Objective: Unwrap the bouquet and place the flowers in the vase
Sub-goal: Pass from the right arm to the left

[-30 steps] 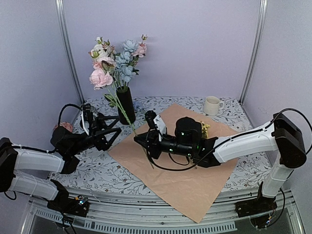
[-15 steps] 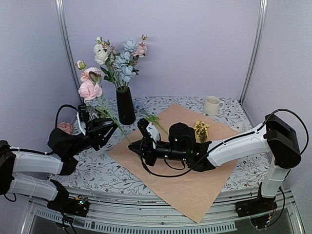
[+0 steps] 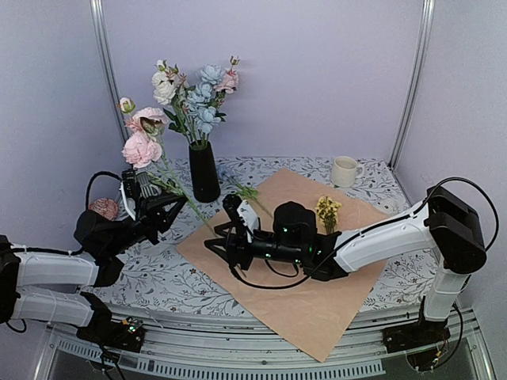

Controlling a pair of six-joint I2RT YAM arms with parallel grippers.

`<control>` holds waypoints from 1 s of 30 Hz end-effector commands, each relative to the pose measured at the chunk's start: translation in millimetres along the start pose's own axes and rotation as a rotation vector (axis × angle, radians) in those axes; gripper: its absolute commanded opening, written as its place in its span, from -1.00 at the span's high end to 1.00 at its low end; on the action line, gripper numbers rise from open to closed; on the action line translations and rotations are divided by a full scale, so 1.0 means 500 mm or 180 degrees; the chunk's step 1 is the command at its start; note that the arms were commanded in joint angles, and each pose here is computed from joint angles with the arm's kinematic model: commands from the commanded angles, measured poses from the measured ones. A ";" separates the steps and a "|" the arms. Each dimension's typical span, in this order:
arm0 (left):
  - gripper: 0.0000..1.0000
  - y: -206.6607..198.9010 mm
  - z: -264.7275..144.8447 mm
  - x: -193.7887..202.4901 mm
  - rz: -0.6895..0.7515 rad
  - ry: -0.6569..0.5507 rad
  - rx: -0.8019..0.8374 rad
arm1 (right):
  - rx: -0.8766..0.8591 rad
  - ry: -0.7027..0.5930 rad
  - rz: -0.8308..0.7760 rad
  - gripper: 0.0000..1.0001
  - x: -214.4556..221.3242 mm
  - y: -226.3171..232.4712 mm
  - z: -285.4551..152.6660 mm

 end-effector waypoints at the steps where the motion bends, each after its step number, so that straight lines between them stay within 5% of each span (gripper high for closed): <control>1: 1.00 0.004 -0.001 -0.001 0.0082 0.0001 -0.0074 | 0.0143 -0.0203 -0.0136 -0.04 -0.030 -0.003 -0.030; 4: 1.00 0.007 0.001 0.000 0.0109 0.0014 -0.0111 | 0.0228 -0.0207 -0.0217 -0.18 -0.031 -0.006 -0.054; 10: 1.00 0.014 0.003 0.002 0.0163 0.0061 -0.0192 | 0.0474 -0.0221 -0.0274 -1.00 -0.036 -0.017 -0.110; 30: 1.00 0.072 0.013 0.017 0.0362 0.0295 -0.0849 | 0.1449 0.0048 -0.0211 -0.97 -0.025 -0.228 -0.309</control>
Point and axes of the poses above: each gripper's point midway between its finger pads, its own z axis out along the fingers, its own y axis along the line the jaws close on, x = y × z, the point moved 7 cm from there along -z, back along the fingers, and after that the axes turned 8 degrees about -z, right-handed, at the moved point
